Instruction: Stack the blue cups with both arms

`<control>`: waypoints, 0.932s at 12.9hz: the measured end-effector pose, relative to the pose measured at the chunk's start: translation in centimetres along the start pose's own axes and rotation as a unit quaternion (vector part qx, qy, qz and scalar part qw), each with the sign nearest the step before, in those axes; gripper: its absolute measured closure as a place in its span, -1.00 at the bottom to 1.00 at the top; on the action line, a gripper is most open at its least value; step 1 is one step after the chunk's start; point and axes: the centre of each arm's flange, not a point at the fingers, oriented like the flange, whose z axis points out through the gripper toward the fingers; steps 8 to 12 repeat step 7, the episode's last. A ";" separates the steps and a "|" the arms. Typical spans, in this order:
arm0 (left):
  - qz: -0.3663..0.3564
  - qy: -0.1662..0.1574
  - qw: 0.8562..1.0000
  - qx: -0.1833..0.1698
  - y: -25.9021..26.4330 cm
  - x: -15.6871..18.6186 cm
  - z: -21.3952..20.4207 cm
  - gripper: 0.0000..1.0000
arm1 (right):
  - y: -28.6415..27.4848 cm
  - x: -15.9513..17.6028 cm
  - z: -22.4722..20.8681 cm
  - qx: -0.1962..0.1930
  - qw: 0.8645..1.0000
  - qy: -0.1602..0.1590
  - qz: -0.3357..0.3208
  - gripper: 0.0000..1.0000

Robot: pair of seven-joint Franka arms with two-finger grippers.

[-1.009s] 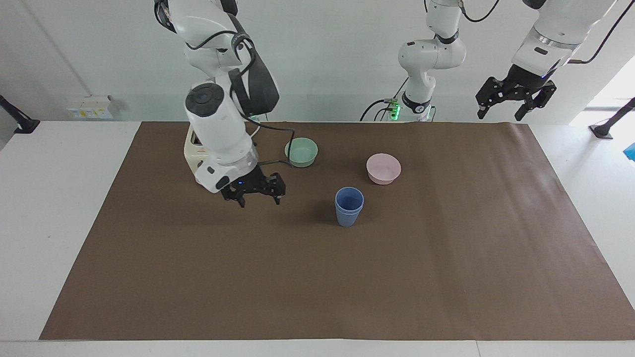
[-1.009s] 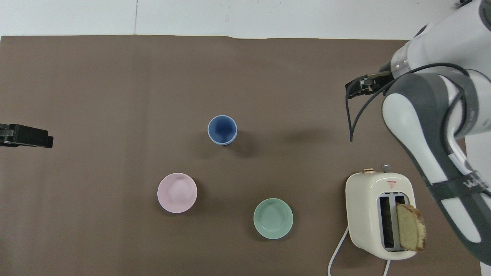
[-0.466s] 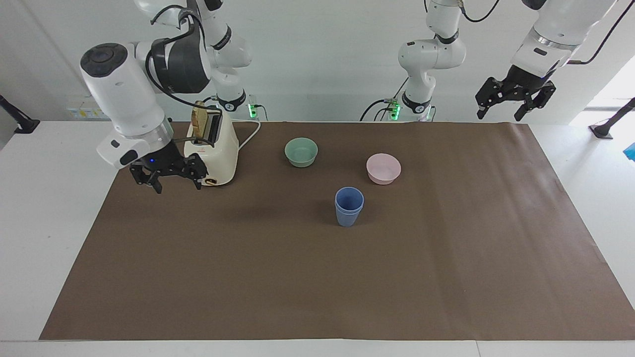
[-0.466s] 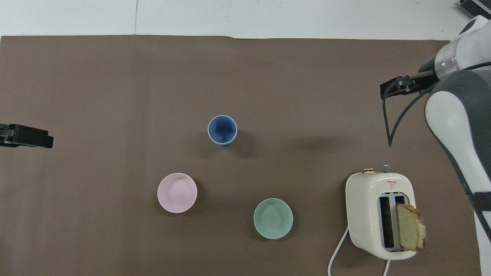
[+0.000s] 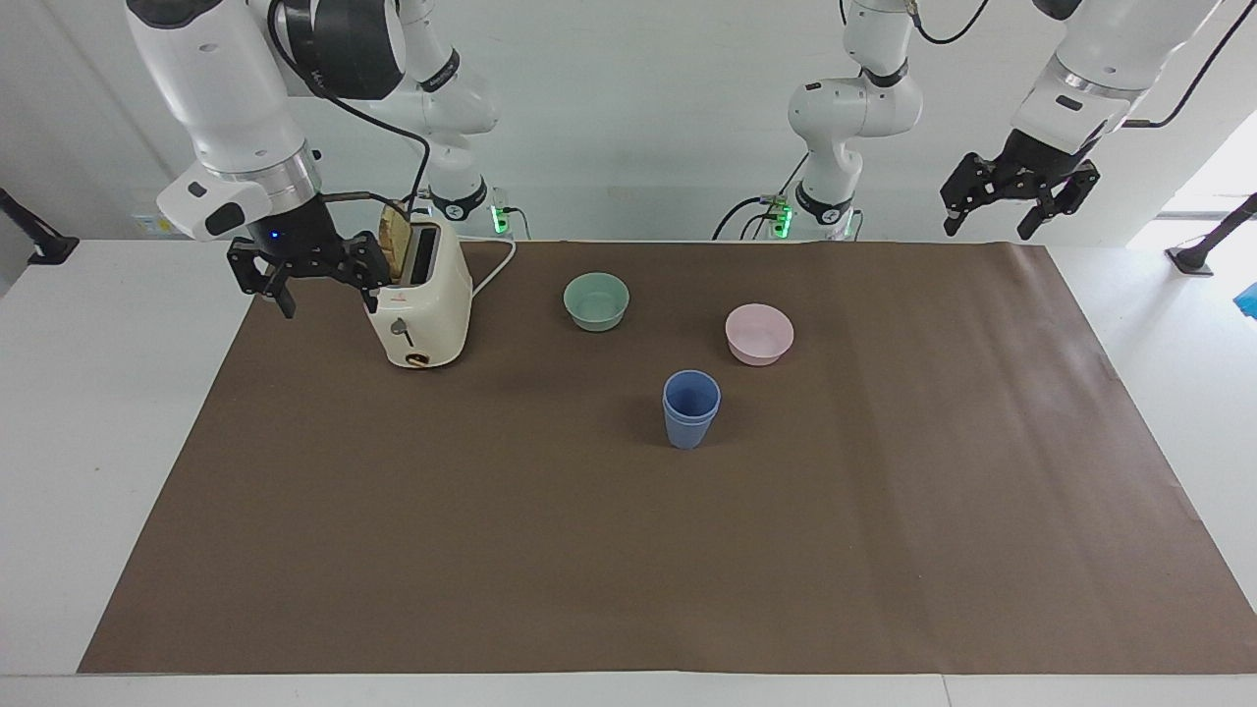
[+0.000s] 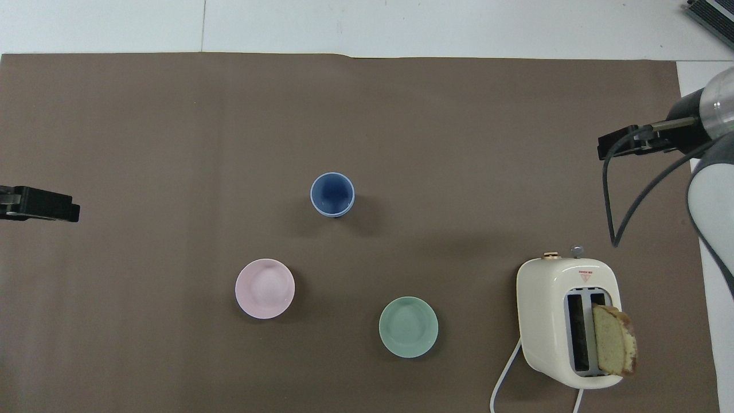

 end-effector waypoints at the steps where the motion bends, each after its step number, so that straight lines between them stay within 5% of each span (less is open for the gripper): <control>1: 0.000 -0.001 1.000 0.000 0.0 0.0 0.0 -1.00 | 0.0 0.0 0.0 0.000 1.000 0.000 0.000 -1.00; 12: 0.000 -0.002 1.000 0.000 0.0 0.0 0.2 -1.00 | 0.2 0.0 0.1 0.000 1.000 -0.001 0.001 -1.00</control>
